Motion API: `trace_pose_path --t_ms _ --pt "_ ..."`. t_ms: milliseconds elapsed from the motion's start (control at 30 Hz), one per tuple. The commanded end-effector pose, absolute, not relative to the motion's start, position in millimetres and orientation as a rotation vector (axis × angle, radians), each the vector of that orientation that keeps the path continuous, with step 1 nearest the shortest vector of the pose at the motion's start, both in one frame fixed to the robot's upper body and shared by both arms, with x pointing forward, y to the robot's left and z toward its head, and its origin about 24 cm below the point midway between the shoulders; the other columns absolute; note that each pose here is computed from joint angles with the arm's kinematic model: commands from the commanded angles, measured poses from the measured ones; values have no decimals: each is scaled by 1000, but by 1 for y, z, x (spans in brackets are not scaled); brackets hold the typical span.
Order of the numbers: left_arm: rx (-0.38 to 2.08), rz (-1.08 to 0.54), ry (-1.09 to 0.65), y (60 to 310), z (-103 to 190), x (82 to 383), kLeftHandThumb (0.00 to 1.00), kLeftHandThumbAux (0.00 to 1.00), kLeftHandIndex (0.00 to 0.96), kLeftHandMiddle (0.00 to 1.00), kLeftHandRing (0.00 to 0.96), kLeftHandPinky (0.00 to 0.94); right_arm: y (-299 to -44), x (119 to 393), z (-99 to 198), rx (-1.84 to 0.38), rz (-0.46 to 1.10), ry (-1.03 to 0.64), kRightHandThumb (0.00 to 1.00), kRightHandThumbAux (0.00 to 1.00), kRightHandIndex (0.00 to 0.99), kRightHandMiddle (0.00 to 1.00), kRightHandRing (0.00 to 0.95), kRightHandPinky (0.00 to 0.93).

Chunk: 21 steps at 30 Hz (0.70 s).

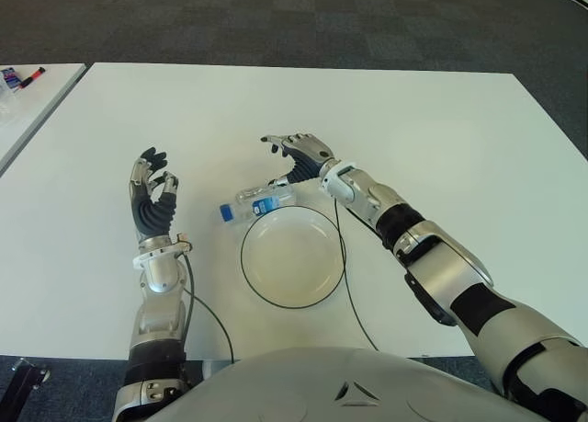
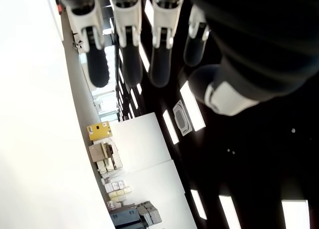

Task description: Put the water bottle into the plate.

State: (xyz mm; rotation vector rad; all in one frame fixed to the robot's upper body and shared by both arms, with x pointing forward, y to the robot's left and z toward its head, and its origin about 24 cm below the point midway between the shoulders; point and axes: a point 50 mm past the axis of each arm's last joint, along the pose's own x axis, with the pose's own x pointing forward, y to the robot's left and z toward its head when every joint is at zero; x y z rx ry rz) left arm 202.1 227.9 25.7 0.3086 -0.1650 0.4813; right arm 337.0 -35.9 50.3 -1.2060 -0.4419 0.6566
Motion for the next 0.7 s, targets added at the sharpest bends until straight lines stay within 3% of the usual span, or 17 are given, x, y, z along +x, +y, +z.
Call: trace_pose_path --t_ms 33,333,700 --pt "316 467 -148 227 25 205 639 600 177 249 258 315 -41 333 44 -1186 677 -400 436 549 84 296 361 413" --pt "301 465 -146 226 23 207 634 583 180 251 264 315 -52 325 45 -1155 702 -385 416 552 67 224 262 273" --pt "265 466 -148 224 22 209 637 571 176 242 257 307 -56 315 51 -1126 671 -352 387 550 41 144 169 214"
